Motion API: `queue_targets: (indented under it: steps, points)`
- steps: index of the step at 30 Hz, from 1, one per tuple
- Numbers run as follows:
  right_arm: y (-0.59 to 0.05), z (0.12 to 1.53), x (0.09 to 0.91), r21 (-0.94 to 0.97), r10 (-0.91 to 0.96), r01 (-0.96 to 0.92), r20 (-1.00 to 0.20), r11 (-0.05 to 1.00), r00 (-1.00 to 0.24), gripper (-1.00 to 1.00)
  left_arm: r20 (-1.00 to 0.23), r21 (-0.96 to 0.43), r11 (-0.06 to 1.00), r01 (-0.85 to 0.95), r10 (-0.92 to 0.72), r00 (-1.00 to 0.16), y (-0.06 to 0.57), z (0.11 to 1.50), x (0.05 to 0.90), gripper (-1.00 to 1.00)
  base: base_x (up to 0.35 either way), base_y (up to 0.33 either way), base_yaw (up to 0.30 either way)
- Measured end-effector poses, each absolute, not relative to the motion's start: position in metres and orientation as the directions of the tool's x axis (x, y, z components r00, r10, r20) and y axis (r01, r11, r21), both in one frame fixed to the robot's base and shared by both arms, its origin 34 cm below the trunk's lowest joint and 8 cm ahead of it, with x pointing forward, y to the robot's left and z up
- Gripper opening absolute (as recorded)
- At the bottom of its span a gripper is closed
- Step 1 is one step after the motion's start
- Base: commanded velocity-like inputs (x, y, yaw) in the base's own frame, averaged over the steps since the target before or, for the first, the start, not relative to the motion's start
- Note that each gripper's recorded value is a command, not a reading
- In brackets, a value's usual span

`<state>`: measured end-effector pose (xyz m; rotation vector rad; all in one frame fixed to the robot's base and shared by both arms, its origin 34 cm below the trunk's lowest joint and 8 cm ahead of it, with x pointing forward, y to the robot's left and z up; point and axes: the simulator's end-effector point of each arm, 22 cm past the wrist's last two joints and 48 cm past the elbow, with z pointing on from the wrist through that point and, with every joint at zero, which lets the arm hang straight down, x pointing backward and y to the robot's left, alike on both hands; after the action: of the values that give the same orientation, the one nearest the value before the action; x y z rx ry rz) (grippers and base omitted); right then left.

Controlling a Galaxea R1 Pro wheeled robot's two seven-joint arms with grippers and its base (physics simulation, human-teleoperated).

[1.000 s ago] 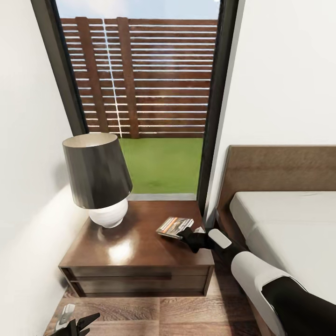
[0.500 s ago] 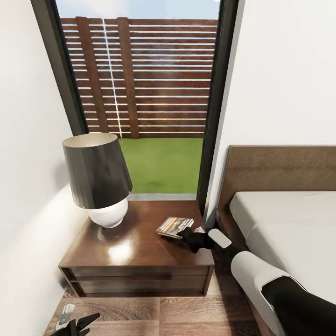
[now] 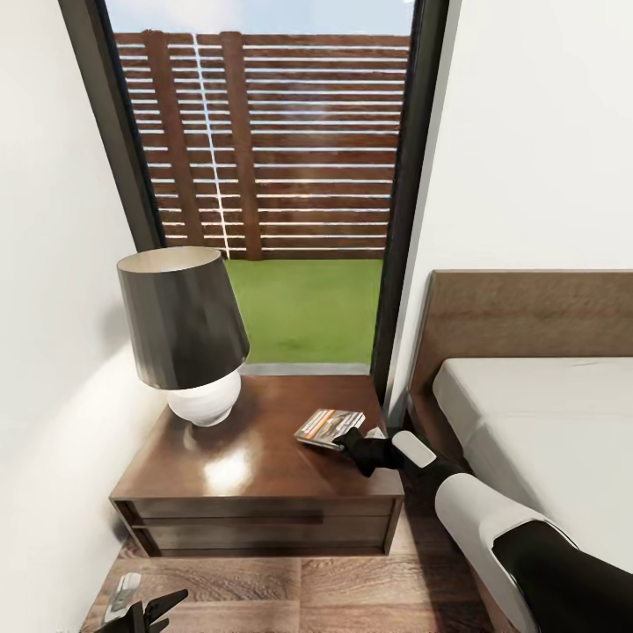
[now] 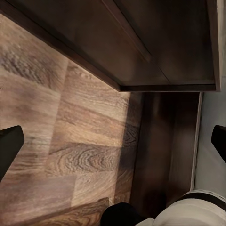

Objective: In the bedroom, move the book from the bed onto either nightstand, and place the two sandals side by side next to the bed.

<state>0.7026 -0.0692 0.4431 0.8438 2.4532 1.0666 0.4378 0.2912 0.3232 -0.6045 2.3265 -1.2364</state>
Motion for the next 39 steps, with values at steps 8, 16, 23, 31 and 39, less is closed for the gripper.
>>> queue_targets:
  steps: [8, 16, 23, 31, 39]
  points:
    - [-0.069, 0.444, 0.703, 0.747, 0.639, 0.387, -0.065, 0.540, -0.767, -1.00, -0.171, -0.845, 0.506, -0.173, -0.562, -0.810, 0.291, 0.323, 0.438, 1.00, 0.000, 0.000, 0.000]
    - [-0.069, 0.443, 0.703, 0.747, 0.638, 0.387, -0.065, 0.541, -0.767, -1.00, -0.170, -0.845, 0.505, -0.173, -0.562, -0.809, 0.291, 0.323, 0.438, 1.00, 0.000, 0.000, 0.000]
    - [-0.069, 0.443, 0.703, 0.747, 0.638, 0.387, -0.065, 0.541, -0.767, -1.00, -0.170, -0.846, 0.504, -0.173, -0.562, -0.809, 0.290, 0.323, 0.438, 1.00, 0.000, 0.000, 0.000]
    - [-0.070, 0.443, 0.703, 0.747, 0.639, 0.387, -0.066, 0.541, -0.766, -1.00, -0.170, -0.846, 0.504, -0.172, -0.562, -0.809, 0.290, 0.323, 0.438, 1.00, 0.000, 0.000, 0.000]
    - [-0.069, 0.433, 0.701, 0.751, 0.644, 0.390, -0.060, 0.532, -0.763, -1.00, -0.171, -0.846, 0.505, -0.172, -0.562, -0.809, 0.290, 0.312, 0.435, 1.00, 0.000, 0.000, 0.000]
